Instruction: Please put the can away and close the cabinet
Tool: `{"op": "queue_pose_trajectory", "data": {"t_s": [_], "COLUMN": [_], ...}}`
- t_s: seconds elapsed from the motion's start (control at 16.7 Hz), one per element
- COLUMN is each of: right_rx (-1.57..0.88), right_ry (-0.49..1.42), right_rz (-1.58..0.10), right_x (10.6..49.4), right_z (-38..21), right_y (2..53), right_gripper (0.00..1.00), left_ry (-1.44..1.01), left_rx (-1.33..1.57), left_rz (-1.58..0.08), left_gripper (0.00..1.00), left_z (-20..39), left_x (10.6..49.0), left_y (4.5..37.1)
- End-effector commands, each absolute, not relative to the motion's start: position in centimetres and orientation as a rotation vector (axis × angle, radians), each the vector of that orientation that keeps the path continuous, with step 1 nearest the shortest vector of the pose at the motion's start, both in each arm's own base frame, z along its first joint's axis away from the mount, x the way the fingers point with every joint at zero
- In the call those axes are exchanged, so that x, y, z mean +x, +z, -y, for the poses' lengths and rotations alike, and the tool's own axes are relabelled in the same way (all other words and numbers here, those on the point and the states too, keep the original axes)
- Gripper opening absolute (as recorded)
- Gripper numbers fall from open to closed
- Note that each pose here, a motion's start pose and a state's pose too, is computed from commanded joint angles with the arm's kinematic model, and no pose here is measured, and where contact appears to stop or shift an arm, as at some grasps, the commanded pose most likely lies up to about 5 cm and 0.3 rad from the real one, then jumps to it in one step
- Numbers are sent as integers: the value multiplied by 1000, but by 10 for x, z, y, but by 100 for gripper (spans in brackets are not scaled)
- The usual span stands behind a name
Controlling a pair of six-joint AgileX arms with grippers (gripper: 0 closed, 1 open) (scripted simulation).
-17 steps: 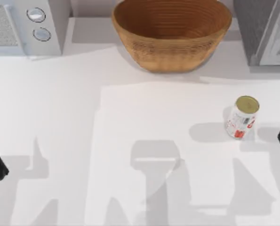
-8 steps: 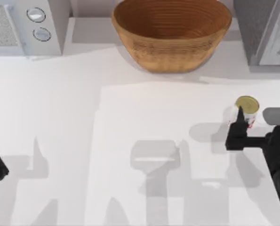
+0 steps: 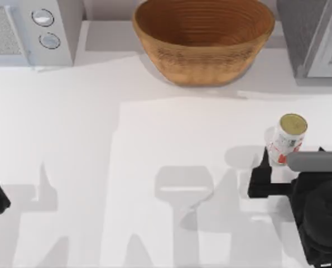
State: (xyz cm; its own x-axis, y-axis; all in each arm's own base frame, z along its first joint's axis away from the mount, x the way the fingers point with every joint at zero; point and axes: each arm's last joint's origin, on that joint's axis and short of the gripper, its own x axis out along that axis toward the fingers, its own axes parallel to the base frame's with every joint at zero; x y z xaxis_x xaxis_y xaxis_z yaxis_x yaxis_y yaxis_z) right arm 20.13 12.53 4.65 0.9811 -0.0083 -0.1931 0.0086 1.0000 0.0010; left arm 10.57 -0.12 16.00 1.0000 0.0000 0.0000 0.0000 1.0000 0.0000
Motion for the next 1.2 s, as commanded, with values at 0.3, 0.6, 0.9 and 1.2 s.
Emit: {"op": "queue_pose_trajectory", "data": {"t_s": [0.3,0.6,0.9,1.2], "right_rx": [-1,2,2,2], "right_ry": [-11,-8,-9,-9], "right_rz": [-198,-194,-194,-194], "right_x": [201,226,259,260], "right_z": [-124,-127,-125,-125], "right_y": [46,42,35,35], "right_gripper": [100,100,100,92], "left_ry": [0,0,0,0], "left_rx": [0,0,0,0], "left_rz": [0,0,0,0], "left_gripper": [100,100,100,100], "left_z": [1,1,1,1], "left_x": [106,106,106,106], "left_y": [160,160,160,160]}}
